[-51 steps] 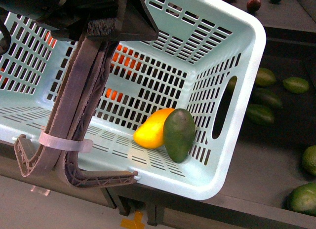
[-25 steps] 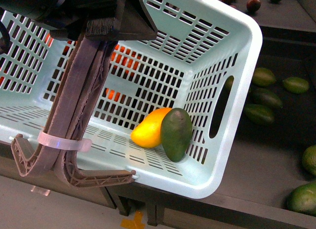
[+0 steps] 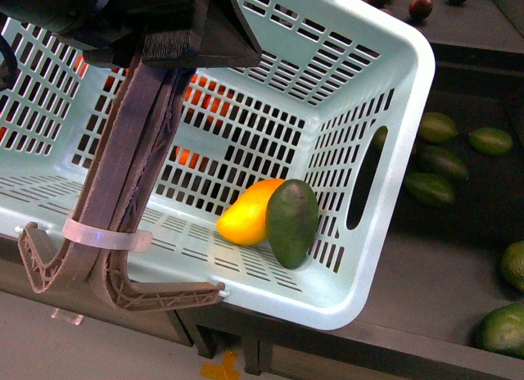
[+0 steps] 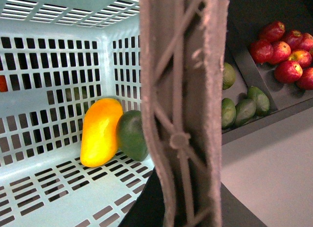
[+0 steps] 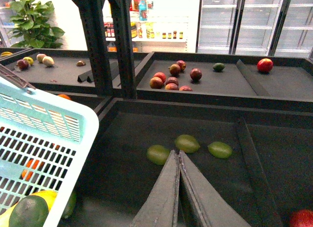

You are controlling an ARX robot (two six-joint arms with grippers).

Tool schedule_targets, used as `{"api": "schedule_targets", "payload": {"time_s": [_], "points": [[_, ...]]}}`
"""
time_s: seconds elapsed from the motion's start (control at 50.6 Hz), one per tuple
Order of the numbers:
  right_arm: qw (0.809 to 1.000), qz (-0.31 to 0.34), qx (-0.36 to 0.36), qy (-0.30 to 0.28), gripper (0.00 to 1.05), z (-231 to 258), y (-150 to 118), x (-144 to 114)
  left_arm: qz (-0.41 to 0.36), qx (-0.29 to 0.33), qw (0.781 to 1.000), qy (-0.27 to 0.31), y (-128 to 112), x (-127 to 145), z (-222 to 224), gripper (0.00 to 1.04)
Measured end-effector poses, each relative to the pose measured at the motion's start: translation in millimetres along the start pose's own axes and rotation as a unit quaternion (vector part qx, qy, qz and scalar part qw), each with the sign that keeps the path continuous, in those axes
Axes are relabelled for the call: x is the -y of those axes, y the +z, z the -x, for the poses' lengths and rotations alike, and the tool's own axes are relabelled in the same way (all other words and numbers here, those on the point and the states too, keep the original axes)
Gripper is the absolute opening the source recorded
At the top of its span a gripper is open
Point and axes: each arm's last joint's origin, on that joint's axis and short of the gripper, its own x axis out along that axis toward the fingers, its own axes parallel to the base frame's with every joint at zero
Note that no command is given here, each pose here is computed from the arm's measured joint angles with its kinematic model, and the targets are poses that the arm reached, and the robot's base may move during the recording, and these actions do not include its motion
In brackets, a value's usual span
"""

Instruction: Pick mango and avocado into basket

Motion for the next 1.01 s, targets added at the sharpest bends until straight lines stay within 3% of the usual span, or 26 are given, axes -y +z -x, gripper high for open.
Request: {"api": "schedule_targets", "payload": {"time_s": [0.81,0.929,1.008], "points": [[1.0,0.002,0.002,0.002,0.02,14,-11,0,0.001,0.0,1.0,0.0,0,0,0,0.07],[1.0,0.002,0.002,0.002,0.18,14,-11,0,0.001,0.0,1.0,0.0,0,0,0,0.07],[1.0,0.002,0.002,0.002,0.36,14,-11,0,0.001,0.0,1.0,0.0,0,0,0,0.07]]}}
